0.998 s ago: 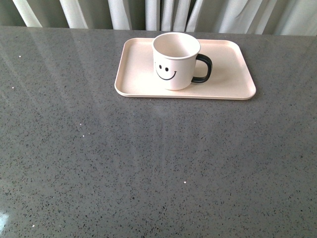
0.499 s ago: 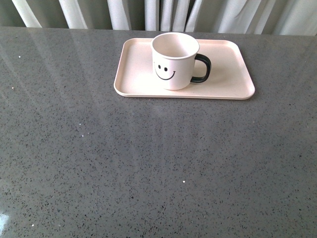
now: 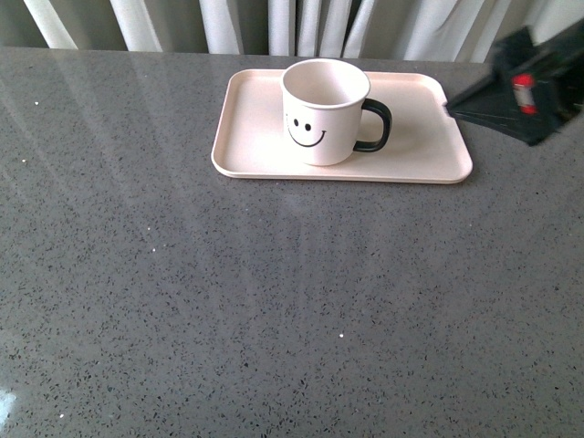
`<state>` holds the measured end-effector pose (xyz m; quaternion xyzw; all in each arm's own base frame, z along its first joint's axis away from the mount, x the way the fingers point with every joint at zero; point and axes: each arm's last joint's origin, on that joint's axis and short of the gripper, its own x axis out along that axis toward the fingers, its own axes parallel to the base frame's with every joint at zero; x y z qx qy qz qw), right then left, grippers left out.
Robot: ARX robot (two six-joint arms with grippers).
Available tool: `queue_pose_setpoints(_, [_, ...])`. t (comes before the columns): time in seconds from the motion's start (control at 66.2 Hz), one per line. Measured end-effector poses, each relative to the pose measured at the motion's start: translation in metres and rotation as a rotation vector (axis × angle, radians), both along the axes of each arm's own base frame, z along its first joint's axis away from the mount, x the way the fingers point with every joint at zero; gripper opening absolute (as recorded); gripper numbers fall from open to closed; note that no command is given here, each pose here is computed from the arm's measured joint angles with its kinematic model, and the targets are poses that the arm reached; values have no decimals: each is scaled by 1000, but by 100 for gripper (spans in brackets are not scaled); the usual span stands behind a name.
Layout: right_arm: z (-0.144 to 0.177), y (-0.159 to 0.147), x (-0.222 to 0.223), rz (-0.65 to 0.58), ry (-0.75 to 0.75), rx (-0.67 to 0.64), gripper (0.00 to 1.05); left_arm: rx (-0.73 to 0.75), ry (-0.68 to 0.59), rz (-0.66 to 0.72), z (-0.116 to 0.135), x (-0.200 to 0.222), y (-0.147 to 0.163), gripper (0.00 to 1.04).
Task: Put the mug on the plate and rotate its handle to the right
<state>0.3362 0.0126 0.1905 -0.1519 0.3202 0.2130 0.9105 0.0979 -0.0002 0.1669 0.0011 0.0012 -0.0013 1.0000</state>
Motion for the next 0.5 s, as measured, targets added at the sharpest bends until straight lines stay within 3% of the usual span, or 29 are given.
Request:
queue_pose_setpoints(0.242, [-3, 41, 81, -96, 83, 117, 96, 0, 0, 0, 0, 0, 0, 95])
queue_pose_setpoints(0.499, [-2, 57, 119, -181, 144, 184, 96, 0, 0, 0, 0, 0, 0, 95])
